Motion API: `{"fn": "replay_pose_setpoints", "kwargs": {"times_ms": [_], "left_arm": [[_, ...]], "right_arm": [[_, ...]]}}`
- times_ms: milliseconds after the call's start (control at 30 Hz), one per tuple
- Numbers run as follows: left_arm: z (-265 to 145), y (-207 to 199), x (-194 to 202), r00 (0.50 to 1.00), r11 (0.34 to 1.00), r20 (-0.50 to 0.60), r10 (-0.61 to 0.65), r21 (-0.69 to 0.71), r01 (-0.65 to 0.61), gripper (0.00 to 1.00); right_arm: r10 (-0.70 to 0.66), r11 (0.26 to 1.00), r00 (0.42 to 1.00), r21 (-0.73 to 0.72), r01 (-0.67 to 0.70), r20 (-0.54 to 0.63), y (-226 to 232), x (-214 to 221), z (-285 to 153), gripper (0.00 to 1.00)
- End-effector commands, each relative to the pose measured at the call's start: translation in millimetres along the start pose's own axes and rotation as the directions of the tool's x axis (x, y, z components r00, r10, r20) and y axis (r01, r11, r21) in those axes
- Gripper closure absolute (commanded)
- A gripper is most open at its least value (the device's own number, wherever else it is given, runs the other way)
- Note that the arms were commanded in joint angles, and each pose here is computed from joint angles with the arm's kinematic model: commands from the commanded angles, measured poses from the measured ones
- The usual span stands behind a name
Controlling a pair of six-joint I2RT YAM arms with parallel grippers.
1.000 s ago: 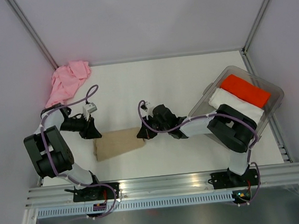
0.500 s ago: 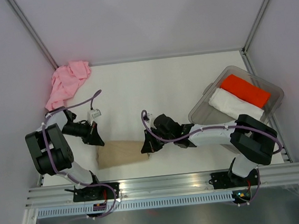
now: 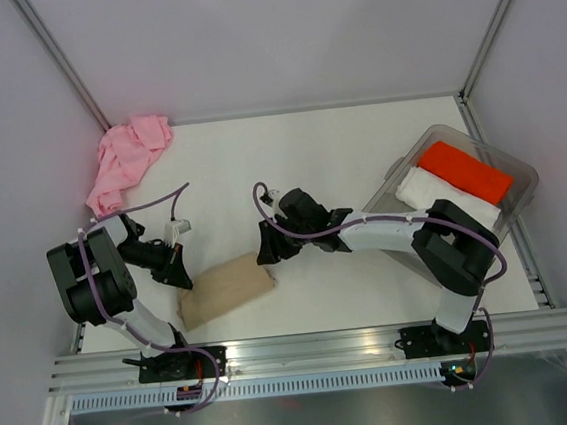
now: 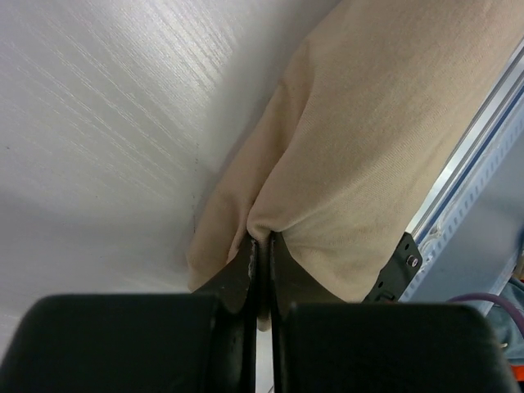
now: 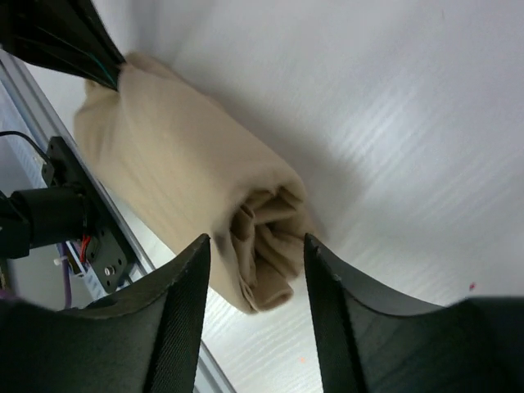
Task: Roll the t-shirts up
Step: Roll the tshirt
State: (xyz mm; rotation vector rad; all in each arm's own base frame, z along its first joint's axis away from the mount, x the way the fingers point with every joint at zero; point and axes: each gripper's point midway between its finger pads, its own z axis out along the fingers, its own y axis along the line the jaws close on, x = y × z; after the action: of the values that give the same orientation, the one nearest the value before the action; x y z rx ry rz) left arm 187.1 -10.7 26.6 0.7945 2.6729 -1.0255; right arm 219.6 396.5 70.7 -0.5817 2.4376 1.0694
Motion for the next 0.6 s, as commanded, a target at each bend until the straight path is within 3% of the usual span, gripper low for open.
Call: {"fn": "replay_pose_setpoints", "kwargs": {"times_ms": [0,100,333,367,400,467,567], "left_arm": [[1,22,8,0.999,0.996,-0.039,0.023,-0.084,-0.026,0.98],[1,21,8,0.999,0.996,-0.039,0.025,-0.087,-0.028,0.98],[1,22,11,0.998,0.995,-0.051,0.029,-0.099,-0.033,0.97],[2,22,12,0.998,0.995,-0.051,0.028,-0.098,-0.033,0.97],[1,22,13,0.998,0.994,-0.052,0.027,-0.101,-0.032,0.97],[1,24,13,0.998,0.993,-0.055,0.034,-0.113,-0.041,0.97],[0,27,16,0.996,0.991,-0.073,0.043,-0.124,-0.052,0.97]], "right_arm": [[-0.150,0.985,0.982,-0.069,0.158,0.110,38,-46,-11,0.43],[-0.144,0.981,0.986,-0.117,0.154,0.089,44,-43,-1,0.33],[-0.114,0.989,0.993,-0.100,0.112,-0.010,22,-20,31,0.39],[-0.111,0.989,0.994,-0.102,0.110,-0.007,22,-21,32,0.41],[-0.112,0.989,0.994,-0.102,0.111,-0.003,23,-23,34,0.52],[-0.080,0.994,0.997,-0.075,0.081,0.014,17,-30,41,0.64],[0.037,0.998,0.997,-0.051,-0.033,0.071,0,-46,47,0.80]]}}
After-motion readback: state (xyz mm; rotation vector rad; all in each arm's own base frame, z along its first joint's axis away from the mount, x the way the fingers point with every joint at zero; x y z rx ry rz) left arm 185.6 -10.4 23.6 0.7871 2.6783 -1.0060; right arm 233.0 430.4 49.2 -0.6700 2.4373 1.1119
